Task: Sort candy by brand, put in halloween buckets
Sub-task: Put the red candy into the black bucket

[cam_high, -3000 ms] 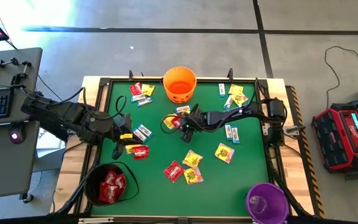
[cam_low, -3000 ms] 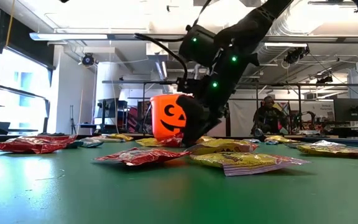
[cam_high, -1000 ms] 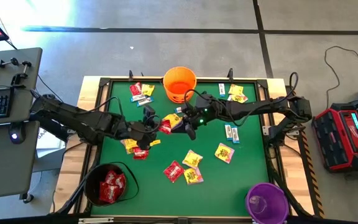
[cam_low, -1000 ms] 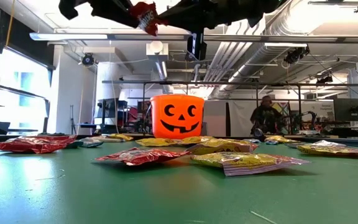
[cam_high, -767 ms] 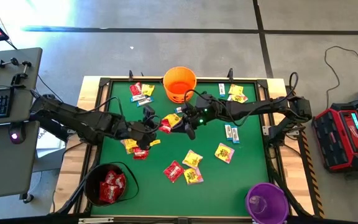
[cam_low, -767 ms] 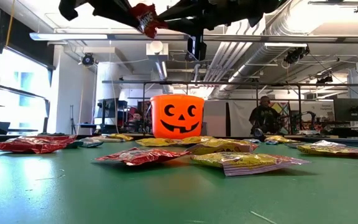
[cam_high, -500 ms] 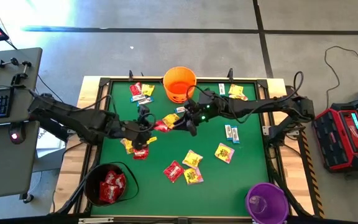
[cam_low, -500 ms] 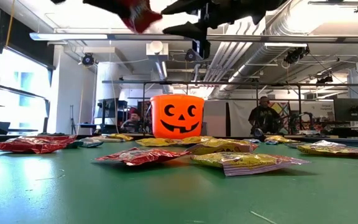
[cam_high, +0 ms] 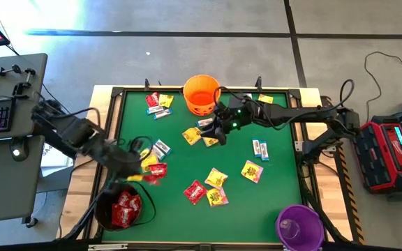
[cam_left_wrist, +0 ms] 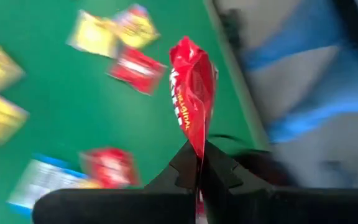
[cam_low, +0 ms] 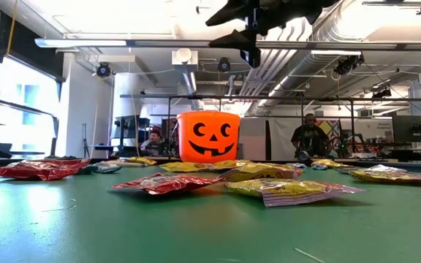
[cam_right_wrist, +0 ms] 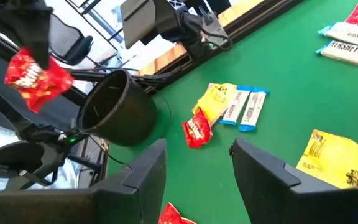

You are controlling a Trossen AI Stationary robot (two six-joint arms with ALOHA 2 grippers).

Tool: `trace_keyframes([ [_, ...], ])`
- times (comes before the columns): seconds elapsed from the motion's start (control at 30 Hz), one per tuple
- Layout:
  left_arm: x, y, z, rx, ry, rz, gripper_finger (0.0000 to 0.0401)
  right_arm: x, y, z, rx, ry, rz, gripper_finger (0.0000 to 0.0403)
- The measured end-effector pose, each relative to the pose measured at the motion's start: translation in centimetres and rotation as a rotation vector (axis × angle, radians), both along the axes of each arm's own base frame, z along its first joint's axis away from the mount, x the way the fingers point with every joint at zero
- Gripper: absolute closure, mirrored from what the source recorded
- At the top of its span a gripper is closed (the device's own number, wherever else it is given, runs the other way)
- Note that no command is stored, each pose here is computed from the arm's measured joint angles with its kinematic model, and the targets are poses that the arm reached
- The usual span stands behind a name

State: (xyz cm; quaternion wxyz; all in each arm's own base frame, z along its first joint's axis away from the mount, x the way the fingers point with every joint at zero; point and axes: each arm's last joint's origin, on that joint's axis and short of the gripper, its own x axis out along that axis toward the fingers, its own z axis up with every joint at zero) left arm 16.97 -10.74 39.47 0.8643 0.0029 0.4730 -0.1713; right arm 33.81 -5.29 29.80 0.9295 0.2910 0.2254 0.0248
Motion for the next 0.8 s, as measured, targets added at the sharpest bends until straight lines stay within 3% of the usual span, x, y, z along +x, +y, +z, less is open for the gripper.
trace_keyframes([
  [0.1, -1.2, -1.7, -0.2, -0.144, 0.117, 0.025, 0.0401, -0.1, 0.0, -0.1, -0.01, 0.011, 0.007, 0.0234],
  [0.27, -3.2, -4.2, -1.9, -0.233, 0.319, 0.093, 0.0401, -0.2, 0.0, -0.3, -0.01, 0.032, 0.01, 0.0234],
  [0.47, -4.7, -5.8, -5.0, -0.232, 0.475, 0.255, 0.0401, -0.2, 0.0, -0.3, -0.015, 0.031, 0.013, 0.0234],
  [0.8, -5.2, -5.7, -9.4, -0.128, 0.51, 0.495, 0.0401, -0.2, -0.1, -0.4, -0.052, 0.043, -0.024, 0.0234],
])
